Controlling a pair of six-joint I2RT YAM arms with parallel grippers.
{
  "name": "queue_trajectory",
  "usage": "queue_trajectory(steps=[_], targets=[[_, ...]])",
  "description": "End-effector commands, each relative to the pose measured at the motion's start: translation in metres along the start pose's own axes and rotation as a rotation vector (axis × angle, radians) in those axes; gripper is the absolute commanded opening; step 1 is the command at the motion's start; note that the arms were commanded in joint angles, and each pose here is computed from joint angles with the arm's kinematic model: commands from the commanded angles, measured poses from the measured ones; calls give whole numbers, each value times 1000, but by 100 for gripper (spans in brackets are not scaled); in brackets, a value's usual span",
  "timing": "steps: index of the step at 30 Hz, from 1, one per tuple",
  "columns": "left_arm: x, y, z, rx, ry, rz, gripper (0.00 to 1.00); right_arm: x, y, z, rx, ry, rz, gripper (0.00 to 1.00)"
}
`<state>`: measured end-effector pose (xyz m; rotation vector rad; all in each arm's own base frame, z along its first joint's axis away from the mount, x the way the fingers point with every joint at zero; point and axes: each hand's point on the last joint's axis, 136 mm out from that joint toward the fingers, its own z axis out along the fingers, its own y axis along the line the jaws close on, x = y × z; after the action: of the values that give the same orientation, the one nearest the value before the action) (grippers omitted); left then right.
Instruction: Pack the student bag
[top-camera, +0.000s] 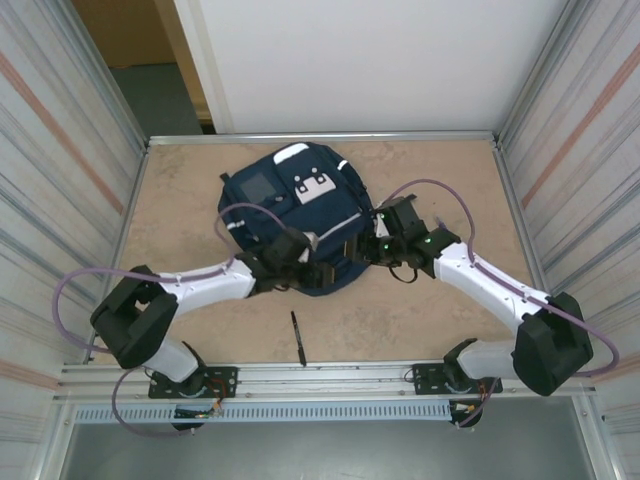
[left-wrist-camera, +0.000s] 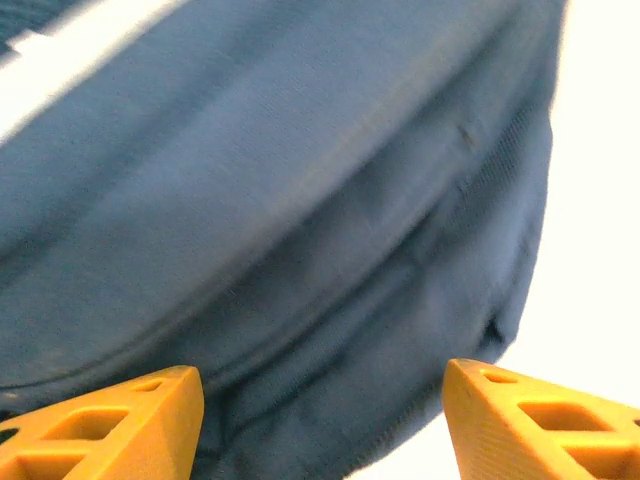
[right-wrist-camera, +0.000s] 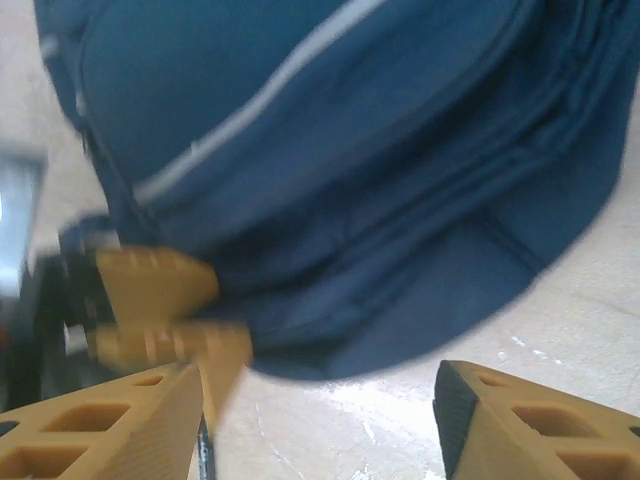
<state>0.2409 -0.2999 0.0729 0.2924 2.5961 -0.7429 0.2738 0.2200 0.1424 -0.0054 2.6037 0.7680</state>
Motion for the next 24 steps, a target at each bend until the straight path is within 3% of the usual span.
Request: queue_trajectory(steps=[1, 3, 6, 11, 14, 17, 24], targets=[[7, -25, -18, 5, -45, -22, 65, -4, 2, -1, -60, 19, 30, 62], [0, -28, -41, -35, -75, 27, 65, -8, 4, -1, -53, 8, 5, 62], [-17, 14, -79, -227, -173, 16, 68, -11, 6, 3, -44, 22, -5, 62], [-39, 88, -110, -262, -243, -178, 67, -6, 12, 14, -54, 21, -5, 62], [-51, 122, -112, -243, -279, -259, 65, 1, 16, 21, -38, 46, -26, 62], [-65, 141, -110, -270, -286, -254, 62, 3, 17, 24, -29, 52, -40, 62], [-90, 149, -78, -213, -234, -192, 61, 4, 18, 29, -27, 64, -49, 62]])
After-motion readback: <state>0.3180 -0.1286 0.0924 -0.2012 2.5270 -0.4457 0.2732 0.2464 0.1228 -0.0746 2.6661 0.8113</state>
